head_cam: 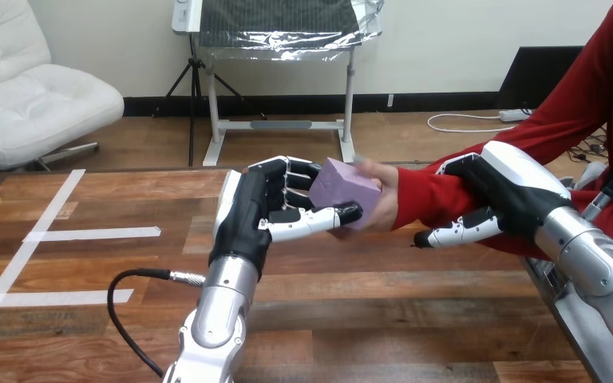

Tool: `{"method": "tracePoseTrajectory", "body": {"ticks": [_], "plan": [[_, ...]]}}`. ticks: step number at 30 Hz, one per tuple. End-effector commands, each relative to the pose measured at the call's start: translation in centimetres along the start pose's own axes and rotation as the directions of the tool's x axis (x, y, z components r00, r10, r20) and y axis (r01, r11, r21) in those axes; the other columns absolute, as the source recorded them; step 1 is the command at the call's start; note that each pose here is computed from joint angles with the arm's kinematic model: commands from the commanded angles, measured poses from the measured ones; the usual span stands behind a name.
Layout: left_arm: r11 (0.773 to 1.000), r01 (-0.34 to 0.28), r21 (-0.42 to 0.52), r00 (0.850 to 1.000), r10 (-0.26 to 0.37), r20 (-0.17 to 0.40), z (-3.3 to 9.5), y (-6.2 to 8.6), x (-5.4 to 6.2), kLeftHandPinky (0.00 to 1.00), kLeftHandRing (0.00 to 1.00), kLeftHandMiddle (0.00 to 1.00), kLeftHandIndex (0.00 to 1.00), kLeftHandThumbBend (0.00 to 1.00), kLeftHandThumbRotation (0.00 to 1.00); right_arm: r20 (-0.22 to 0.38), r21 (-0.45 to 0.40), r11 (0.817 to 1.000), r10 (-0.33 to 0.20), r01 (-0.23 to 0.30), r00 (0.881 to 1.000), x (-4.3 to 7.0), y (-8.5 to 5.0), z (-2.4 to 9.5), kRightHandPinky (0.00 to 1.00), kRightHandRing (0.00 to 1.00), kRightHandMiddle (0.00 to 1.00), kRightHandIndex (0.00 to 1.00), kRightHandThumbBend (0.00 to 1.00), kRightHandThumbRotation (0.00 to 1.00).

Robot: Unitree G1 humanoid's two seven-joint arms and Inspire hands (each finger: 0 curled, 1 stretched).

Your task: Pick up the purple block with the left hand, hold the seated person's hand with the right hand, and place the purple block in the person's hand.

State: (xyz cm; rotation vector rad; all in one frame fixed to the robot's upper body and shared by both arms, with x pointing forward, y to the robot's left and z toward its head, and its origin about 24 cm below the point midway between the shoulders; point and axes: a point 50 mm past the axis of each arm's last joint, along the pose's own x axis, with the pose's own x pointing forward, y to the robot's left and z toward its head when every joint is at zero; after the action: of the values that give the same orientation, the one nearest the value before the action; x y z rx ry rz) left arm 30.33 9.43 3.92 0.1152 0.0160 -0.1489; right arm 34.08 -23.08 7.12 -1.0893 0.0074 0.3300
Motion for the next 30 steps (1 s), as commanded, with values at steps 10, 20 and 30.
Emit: {"method": "tracePoseTrajectory", "body": {"ticks": [10,20,30], "plan": [[0.999,0.034,0.010,0.995,-0.035,0.092,2.3,-0.9,1.6,0.41,0.45,0.47,0.47,0.60,0.00,0.096,0.009,0.999,-0.051,0.051,0.994,1.0,-1.2,2.6,0.47,0.52,0.57,0.58,0.84,0.30],[0.999,0.030,0.010,0.996,-0.031,0.085,1.7,-0.9,1.6,0.40,0.46,0.47,0.47,0.61,0.00,0.092,0.013,0.999,-0.045,0.044,0.995,0.9,-1.2,2.5,0.47,0.52,0.57,0.58,0.83,0.30],[1.000,0.015,0.010,0.998,-0.015,0.069,1.2,-0.7,1.9,0.41,0.46,0.48,0.48,0.60,0.00,0.092,0.013,0.999,-0.043,0.042,0.995,1.0,-1.1,2.5,0.47,0.52,0.57,0.58,0.83,0.29]]}}
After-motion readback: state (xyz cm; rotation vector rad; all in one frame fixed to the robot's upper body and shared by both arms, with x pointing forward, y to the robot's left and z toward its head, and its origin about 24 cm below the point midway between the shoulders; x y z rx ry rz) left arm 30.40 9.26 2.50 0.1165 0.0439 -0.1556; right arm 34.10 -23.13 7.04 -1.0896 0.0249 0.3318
